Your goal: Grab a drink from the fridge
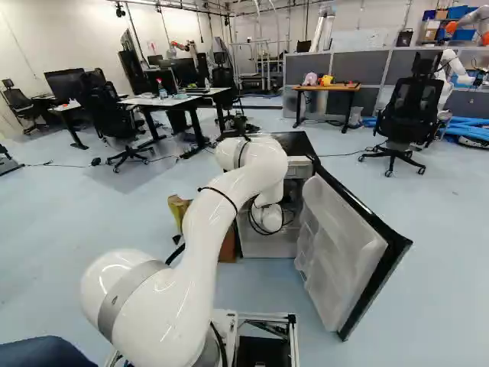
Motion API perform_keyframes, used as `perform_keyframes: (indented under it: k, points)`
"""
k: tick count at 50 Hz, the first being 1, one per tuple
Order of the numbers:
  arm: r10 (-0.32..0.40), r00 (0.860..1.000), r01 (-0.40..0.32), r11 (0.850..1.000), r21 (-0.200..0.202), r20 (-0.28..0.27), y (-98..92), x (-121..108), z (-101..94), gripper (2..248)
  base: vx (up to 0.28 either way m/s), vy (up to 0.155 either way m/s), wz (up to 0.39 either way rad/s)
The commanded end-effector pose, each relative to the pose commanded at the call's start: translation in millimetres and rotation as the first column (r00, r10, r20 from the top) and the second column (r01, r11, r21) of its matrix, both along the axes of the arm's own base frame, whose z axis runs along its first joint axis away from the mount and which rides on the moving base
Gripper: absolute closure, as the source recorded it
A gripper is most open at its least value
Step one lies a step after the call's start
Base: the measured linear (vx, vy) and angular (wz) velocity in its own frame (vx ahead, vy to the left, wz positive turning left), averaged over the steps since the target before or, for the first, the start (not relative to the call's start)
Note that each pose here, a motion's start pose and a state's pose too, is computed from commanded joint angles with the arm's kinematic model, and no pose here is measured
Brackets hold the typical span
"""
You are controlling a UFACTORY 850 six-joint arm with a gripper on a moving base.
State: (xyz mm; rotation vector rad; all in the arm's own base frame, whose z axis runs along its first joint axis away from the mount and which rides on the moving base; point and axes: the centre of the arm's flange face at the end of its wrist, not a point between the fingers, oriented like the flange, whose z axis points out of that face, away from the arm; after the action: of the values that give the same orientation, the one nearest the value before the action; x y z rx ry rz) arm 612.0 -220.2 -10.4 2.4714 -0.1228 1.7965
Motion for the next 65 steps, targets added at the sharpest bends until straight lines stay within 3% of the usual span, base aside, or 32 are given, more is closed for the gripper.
perform_keyframes:
  k: [65]
  points:
    - [0.012, 0.999, -0.011, 1.000, -0.017, 0.042, -1.0, 23.5, -8.8, 101, 0.000, 0.000, 0.000]
